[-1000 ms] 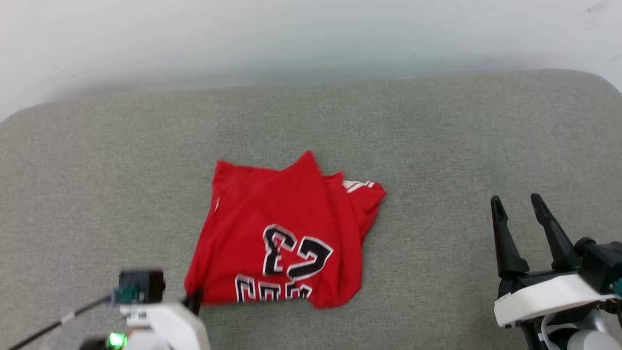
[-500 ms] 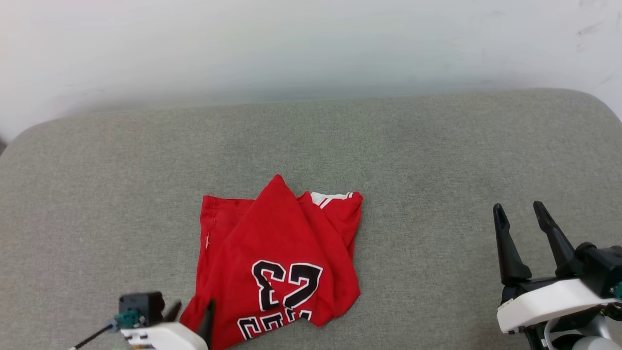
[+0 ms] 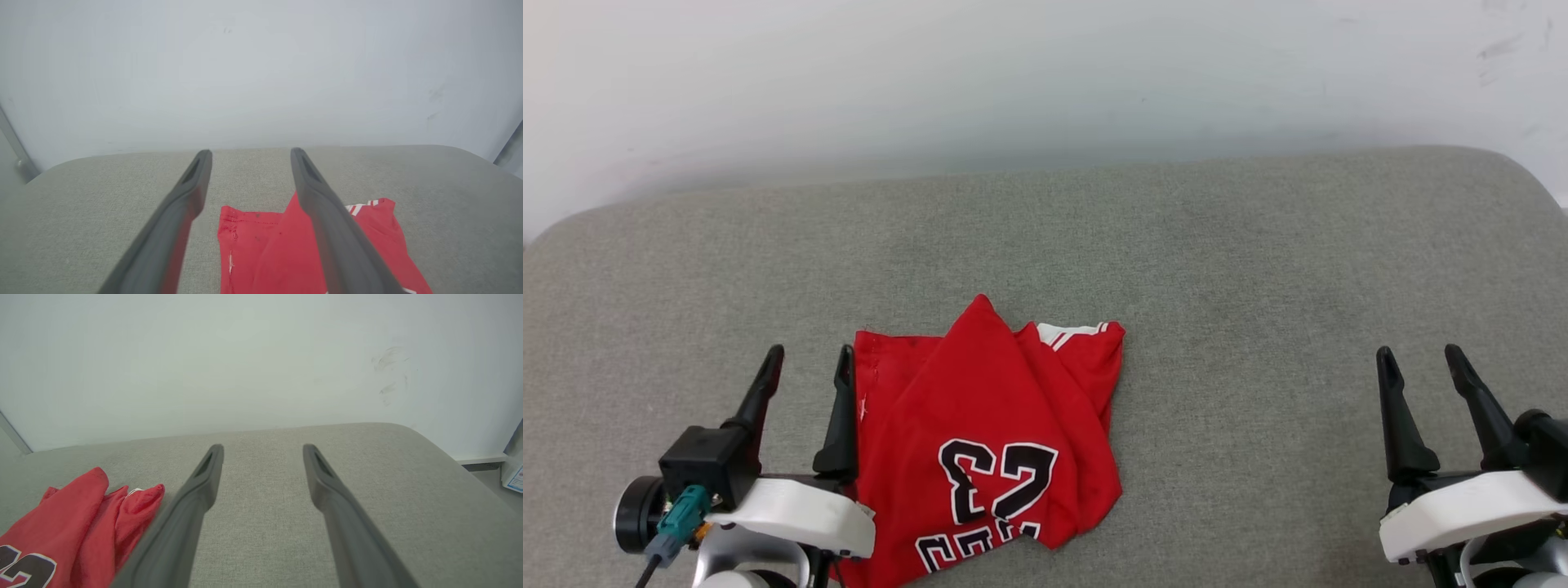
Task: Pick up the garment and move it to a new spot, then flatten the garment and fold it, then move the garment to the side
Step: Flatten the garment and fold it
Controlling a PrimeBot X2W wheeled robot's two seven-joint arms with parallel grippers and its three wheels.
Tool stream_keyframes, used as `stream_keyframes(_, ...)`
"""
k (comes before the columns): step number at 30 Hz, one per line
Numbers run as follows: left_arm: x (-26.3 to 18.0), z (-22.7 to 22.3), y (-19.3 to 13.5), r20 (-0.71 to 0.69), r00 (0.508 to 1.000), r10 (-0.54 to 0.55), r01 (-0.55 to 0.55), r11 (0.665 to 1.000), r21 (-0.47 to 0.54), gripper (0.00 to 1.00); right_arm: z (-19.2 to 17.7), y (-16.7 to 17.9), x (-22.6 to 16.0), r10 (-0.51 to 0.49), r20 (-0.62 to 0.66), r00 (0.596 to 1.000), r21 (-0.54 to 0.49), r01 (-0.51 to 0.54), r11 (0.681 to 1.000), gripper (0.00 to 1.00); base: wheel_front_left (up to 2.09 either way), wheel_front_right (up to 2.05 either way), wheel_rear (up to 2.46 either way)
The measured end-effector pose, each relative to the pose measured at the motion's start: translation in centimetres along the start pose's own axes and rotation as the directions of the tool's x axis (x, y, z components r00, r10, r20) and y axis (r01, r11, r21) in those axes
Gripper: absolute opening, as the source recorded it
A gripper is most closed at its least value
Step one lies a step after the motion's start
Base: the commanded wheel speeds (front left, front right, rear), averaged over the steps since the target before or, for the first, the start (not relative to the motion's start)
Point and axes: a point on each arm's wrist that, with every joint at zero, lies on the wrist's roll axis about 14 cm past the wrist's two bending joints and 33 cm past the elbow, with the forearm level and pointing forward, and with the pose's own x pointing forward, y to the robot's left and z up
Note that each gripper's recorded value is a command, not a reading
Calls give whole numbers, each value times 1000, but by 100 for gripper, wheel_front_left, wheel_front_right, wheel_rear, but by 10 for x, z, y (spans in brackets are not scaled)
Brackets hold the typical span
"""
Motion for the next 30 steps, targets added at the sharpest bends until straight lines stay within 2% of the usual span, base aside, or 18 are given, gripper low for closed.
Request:
stream_keyframes(4, 3, 7, 0, 37, 999, 5, -4, 1000, -3, 100, -12, 3, 2, 10, -71, 997, 1, -10, 1000, 100, 0, 0, 0)
stream_keyframes(6, 3, 9, 0, 49, 999, 6, -6, 1000, -8, 100, -26, 12, 3, 36, -160, 987, 5, -35, 999, 100, 0, 0, 0)
stream_keyframes(7, 2, 12, 2, 62, 998, 15, -15, 1000, -14, 100, -67, 40, 2, 136, -409, 902, 23, -138, 990, 100, 0, 0, 0)
stream_keyframes(8, 2, 12, 2, 62, 998, 15, -15, 1000, -14, 100, -67, 40, 2, 136, -409, 902, 23, -138, 990, 100, 0, 0, 0)
stream_keyframes(13, -1, 16, 6, 82, 996, 32, -30, 999, -21, 100, -102, 75, -3, 262, -637, 725, 55, -296, 954, 100, 0, 0, 0)
stream_keyframes(14, -1, 15, 10, 81, 996, 43, -41, 999, -20, 100, -116, 99, -4, 328, -706, 627, 93, -376, 922, 100, 0, 0, 0)
stream_keyframes(15, 0, 14, 12, 84, 995, 51, -49, 999, -23, 100, -126, 114, -3, 363, -742, 564, 116, -425, 898, 100, 0, 0, 0)
stream_keyframes(16, 0, 14, 12, 84, 995, 51, -49, 999, -23, 100, -126, 114, -3, 363, -742, 564, 116, -425, 898, 100, 0, 0, 0)
stream_keyframes(17, 2, 9, 16, 73, 996, 60, -59, 998, -23, 100, -145, 135, -6, 404, -785, 470, 157, -480, 863, 100, 0, 0, 0)
stream_keyframes(22, 5, -6, 23, 35, 997, 76, -75, 997, -20, 100, -174, 157, -10, 444, -824, 354, 223, -517, 826, 100, 0, 0, 0)
stream_keyframes(27, 6, -17, 29, 6, 995, 95, -95, 995, -21, 100, -193, 171, -14, 469, -840, 274, 281, -521, 806, 100, 0, 0, 0)
stream_keyframes(28, 6, -18, 30, 2, 995, 98, -98, 995, -23, 100, -195, 173, -15, 471, -842, 263, 285, -525, 802, 87, 0, 0, 0)
stream_keyframes(29, 6, -20, 31, -2, 995, 98, -98, 995, -24, 100, -196, 174, -16, 475, -844, 250, 293, -526, 798, 40, 0, 0, 0)
stream_keyframes(30, 6, -21, 31, -4, 995, 98, -98, 995, -23, 100, -196, 176, -16, 481, -842, 244, 301, -527, 794, 0, 0, 0, 0)
